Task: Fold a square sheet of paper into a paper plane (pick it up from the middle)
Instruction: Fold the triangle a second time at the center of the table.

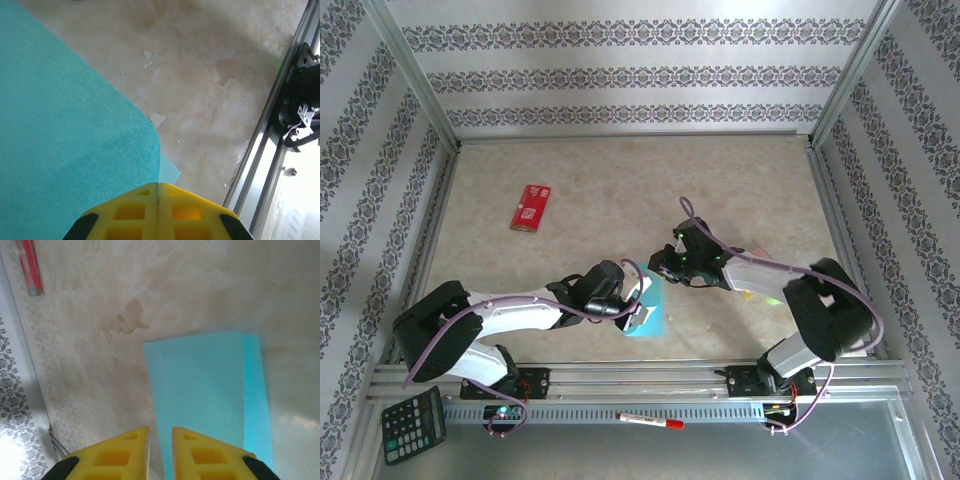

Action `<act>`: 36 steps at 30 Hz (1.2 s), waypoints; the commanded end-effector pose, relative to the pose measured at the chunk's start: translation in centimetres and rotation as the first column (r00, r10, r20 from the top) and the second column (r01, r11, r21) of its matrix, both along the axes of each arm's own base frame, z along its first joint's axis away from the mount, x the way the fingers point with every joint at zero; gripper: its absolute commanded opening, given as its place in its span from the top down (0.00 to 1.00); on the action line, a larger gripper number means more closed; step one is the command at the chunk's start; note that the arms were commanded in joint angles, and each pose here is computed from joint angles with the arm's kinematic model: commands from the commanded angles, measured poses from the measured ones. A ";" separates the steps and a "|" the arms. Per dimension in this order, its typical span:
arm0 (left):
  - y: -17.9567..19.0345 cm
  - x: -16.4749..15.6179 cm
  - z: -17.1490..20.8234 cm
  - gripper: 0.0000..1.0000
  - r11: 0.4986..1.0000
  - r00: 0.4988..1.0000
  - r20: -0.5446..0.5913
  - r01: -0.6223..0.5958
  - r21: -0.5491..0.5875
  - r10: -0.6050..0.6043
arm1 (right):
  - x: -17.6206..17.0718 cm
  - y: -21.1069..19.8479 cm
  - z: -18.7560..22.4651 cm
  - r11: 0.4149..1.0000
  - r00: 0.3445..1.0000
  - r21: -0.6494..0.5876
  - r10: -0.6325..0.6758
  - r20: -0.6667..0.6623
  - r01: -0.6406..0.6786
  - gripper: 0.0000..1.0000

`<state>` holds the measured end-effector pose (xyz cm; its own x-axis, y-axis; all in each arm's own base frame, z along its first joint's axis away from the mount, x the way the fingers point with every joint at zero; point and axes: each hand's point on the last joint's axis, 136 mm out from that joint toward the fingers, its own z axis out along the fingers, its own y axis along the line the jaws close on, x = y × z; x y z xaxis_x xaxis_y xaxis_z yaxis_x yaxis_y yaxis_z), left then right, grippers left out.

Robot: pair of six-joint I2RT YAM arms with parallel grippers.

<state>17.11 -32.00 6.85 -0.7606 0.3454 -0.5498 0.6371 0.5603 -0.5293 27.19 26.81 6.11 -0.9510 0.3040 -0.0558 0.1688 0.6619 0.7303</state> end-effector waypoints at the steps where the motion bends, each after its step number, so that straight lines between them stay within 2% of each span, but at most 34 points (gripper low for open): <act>1: -0.3 0.4 0.5 1.00 0.999 1.000 -0.005 -0.002 -0.039 0.002 | 0.9 0.7 -0.6 0.998 0.997 -0.001 0.065 0.029 -0.065 0.84; 13: 1.1 2.6 -0.8 1.00 0.993 0.989 -0.126 -0.089 -0.078 0.078 | 0.2 -0.8 -4.9 0.989 0.993 -0.090 0.115 -0.014 -0.115 0.89; 36: 3.3 3.3 -3.6 0.97 0.992 0.975 -0.184 -0.124 0.018 0.125 | -0.3 -1.4 -6.1 0.987 0.993 -0.113 0.108 -0.037 -0.111 0.90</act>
<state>20.36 -29.40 3.88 -0.8788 0.2376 -0.4139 0.4650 0.6213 -0.6307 27.59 26.06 1.49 -0.9769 0.1982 -0.0802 0.0947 0.7371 0.6691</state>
